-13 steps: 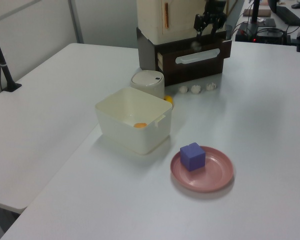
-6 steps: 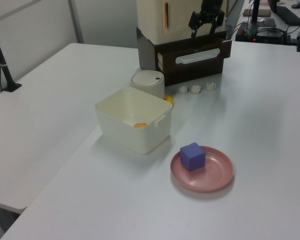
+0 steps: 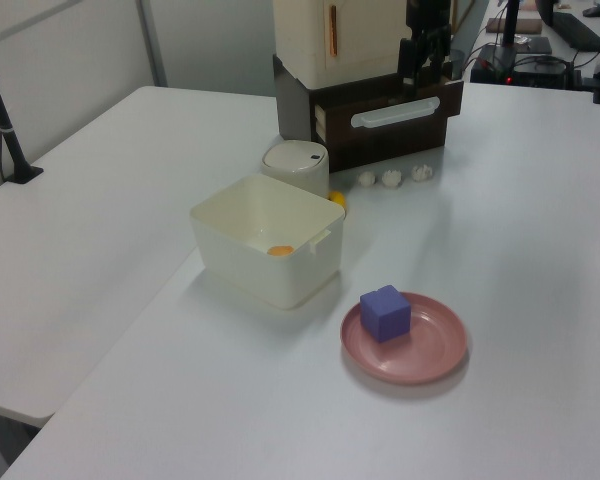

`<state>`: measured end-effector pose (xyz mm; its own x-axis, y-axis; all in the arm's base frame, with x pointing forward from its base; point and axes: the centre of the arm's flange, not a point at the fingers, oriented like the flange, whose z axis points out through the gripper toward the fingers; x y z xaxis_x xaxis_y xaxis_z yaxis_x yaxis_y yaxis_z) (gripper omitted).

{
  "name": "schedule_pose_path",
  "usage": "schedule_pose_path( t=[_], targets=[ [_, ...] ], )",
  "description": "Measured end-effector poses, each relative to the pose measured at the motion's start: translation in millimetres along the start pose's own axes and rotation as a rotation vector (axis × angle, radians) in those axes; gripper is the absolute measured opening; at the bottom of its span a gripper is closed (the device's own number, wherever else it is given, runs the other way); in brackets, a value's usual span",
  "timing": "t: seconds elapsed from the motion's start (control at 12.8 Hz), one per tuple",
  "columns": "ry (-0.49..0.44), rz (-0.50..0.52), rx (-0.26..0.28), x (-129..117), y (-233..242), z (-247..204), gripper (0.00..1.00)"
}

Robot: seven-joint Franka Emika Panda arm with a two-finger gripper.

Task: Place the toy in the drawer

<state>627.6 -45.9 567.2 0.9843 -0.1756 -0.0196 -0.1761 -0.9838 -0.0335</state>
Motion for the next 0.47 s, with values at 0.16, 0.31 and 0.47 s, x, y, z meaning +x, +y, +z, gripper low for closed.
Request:
schedule_pose_path(
  t=[0.16, 0.31, 0.47],
  targets=[
    [-0.027, -0.098, -0.074, -14, -33, -5, 1.00],
    [-0.041, -0.163, -0.118, -21, -65, 2, 1.00],
    [-0.047, -0.178, -0.124, -23, -74, 6, 1.00]
  ],
)
